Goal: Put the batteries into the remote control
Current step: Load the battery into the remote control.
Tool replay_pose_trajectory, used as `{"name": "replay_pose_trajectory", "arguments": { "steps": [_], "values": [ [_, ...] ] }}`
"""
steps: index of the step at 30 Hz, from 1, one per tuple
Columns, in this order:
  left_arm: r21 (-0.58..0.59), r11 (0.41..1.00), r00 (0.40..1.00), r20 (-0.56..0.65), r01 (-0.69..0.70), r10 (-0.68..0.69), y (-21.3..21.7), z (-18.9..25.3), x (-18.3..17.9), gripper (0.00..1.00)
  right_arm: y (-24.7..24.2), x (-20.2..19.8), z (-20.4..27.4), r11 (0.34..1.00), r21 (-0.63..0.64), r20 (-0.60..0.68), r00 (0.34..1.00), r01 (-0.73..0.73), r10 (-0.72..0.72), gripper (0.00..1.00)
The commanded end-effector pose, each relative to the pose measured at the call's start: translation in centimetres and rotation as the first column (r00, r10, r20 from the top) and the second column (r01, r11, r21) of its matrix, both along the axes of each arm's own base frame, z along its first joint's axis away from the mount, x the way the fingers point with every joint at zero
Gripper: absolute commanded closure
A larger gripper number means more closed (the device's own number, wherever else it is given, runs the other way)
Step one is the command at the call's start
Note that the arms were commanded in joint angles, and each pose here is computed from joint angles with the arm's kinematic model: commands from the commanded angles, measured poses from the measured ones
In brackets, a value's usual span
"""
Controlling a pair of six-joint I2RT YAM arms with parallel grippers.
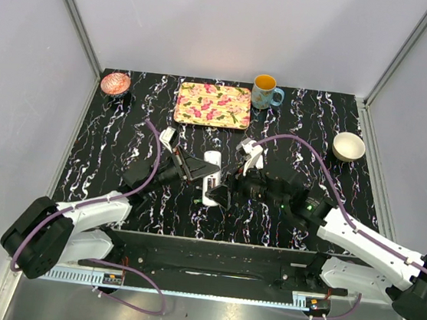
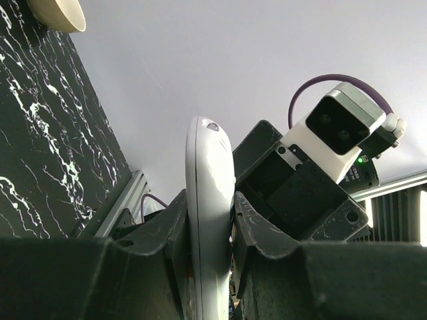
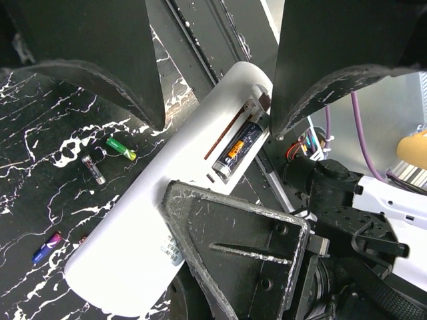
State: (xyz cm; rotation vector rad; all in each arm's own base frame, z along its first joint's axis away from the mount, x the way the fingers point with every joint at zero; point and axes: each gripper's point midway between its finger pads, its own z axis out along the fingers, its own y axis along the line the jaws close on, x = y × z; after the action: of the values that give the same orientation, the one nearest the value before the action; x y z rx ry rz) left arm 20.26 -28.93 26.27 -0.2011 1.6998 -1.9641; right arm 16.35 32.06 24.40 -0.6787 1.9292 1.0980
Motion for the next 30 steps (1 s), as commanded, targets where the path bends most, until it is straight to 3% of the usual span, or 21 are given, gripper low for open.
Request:
{"name": "replay_pose_trajectory", "arguments": {
  "steps": [1,30],
  "values": [
    [-0.146,0.985,0.985,0.159,0.088,-0.064,0.4,5.5,-2.8,1.0,-0.1,1.5,-0.3,0.999,-0.012,0.017,0.999,0.051,-0.051,0.35],
    [-0.121,0.989,0.982,0.181,0.082,-0.06,-0.1,5.0,-3.6,1.0,0.5,2.8,-0.4,0.993,0.087,-0.118,0.991,0.079,-0.068,0.41]
  ]
}}
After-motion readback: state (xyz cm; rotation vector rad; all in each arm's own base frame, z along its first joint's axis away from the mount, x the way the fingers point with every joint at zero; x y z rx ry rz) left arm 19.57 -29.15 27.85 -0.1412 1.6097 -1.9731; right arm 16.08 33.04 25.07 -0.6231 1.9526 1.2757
